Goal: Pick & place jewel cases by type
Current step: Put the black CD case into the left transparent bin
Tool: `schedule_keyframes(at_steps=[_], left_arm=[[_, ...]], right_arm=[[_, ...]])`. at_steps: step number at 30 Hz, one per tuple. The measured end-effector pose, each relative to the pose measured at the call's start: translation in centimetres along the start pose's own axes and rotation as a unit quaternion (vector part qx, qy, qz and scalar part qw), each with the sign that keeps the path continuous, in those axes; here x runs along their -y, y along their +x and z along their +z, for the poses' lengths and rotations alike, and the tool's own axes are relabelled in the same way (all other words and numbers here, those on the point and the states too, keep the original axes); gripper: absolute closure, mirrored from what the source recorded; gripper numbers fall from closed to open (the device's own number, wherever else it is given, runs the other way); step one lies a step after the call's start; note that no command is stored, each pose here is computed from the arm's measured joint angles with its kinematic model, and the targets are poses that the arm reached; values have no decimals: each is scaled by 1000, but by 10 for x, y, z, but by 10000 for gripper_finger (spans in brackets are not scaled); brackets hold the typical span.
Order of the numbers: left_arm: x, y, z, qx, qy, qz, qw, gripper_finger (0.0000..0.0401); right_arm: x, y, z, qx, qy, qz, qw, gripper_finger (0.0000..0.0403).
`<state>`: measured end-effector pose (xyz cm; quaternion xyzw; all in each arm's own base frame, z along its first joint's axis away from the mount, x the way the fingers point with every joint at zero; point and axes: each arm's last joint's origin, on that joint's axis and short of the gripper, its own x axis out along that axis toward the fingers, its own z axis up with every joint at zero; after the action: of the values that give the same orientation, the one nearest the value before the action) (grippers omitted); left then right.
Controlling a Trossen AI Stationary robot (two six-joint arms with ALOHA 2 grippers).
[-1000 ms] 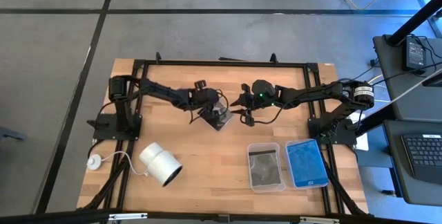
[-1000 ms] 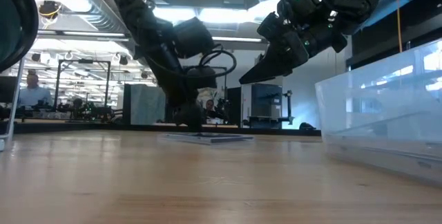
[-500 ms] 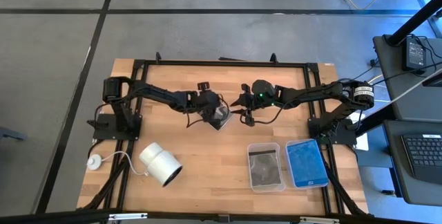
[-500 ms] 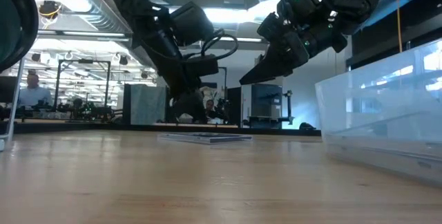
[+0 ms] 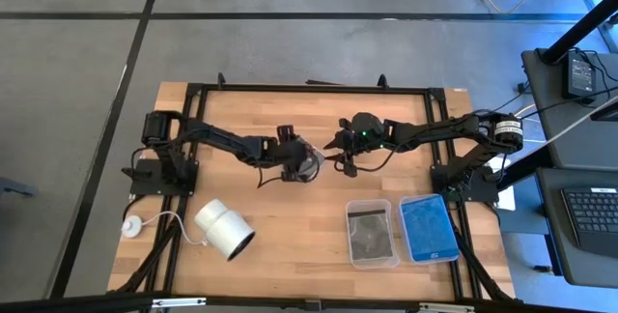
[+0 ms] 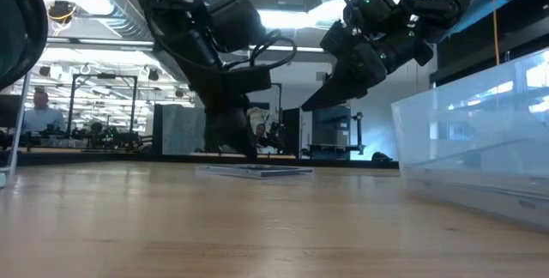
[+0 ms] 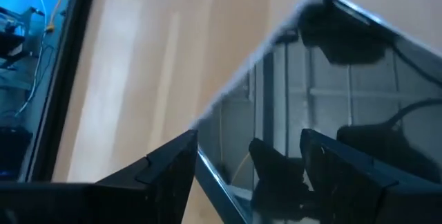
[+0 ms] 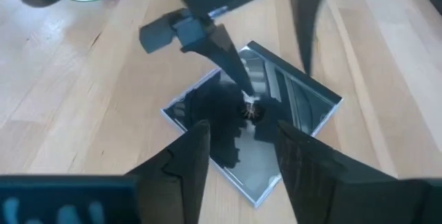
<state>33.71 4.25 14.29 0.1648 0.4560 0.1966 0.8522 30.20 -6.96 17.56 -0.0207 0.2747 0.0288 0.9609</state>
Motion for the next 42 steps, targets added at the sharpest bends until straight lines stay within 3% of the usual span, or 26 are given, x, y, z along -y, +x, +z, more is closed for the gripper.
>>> schedule_keyframes(at_steps=[5,14,19,26,33,42], left_arm=[[6,-11,-7,-42,21,-6,999,151],[-7,-47,-13,-84,-73,-52,992,152],[-3,-47,-21,-91,-99,-97,986,150],[4,-37,-43,-105,-106,-102,984,150],[-2,-27,-58,-107,-128,-83,982,151],[-12,-15,-73,-80,-163,-135,974,154]], right_arm=[[0,0,-1,-6,3,0,1000,198],[3,0,-2,-19,-11,-59,998,120],[2,0,-10,-32,-9,-56,998,114],[2,0,-13,-34,-5,-52,998,114],[8,24,-28,-64,-10,-32,997,114],[24,53,-37,-145,37,1,989,114]])
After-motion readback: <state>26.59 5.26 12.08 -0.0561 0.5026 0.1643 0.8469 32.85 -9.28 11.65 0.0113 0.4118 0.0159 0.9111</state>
